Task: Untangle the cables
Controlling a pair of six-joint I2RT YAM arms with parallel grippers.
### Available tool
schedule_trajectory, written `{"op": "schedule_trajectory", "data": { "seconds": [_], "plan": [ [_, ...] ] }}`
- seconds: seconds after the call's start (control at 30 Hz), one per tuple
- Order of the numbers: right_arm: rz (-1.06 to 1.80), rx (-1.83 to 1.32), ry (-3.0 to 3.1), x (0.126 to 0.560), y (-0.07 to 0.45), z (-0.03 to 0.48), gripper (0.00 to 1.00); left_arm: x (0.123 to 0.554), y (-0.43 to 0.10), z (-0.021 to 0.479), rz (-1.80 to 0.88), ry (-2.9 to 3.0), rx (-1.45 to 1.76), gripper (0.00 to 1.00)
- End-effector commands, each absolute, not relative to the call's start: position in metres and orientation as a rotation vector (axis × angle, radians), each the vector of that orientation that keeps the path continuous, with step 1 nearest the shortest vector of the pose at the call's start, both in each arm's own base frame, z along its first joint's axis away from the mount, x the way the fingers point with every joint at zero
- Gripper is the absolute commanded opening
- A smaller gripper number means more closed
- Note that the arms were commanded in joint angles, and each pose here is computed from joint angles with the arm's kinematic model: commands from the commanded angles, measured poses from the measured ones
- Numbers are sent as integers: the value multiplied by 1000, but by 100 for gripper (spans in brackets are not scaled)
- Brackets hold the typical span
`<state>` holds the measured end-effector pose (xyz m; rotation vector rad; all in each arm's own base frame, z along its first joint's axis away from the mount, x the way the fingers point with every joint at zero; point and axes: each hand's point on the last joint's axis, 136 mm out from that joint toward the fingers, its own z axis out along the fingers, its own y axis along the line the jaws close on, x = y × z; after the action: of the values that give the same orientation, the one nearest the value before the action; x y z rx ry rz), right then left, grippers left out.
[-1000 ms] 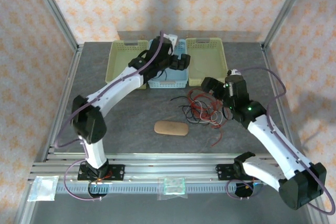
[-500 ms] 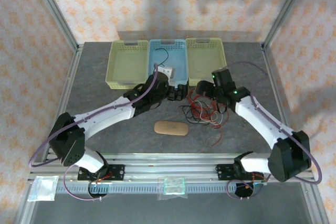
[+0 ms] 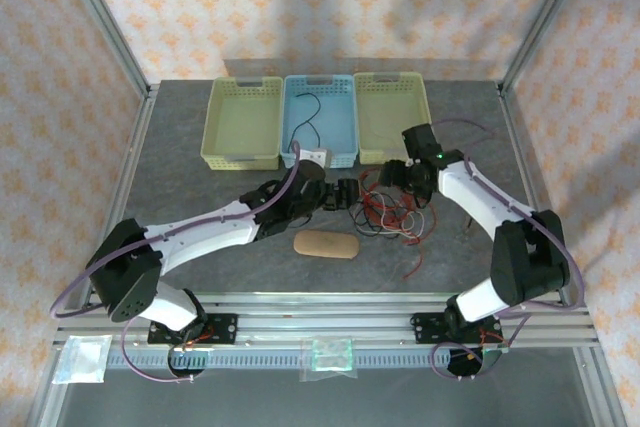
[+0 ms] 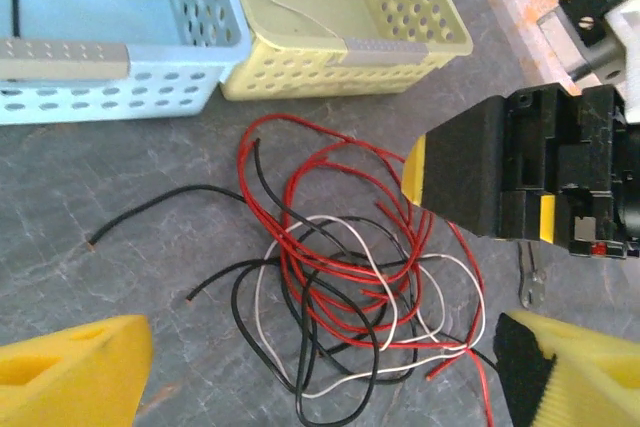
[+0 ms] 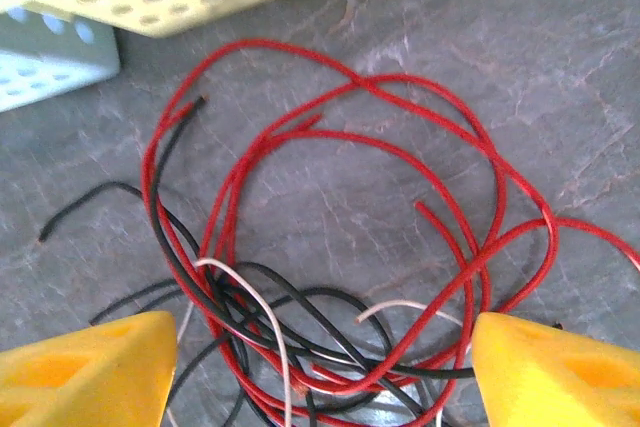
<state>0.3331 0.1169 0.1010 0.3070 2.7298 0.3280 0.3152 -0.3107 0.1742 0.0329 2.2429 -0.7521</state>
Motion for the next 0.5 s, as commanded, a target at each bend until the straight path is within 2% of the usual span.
{"op": "schedule_trajectory", "data": {
  "seconds": [0.0,0.07,0.2,0.47],
  "plan": [
    [288,261,2766,329,117,105,71,313,-318,160,-828,2261,-45,84],
    [227,305,2763,329,109,104,65,311,-321,157,-864,2259,-58,80],
    [95,472,2689,332,82,108,58,309,-331,154,-830,2270,5,79],
    [168,671,2656,314,54,93,46,299,-385,150,-825,2281,230,77]
  ]
}}
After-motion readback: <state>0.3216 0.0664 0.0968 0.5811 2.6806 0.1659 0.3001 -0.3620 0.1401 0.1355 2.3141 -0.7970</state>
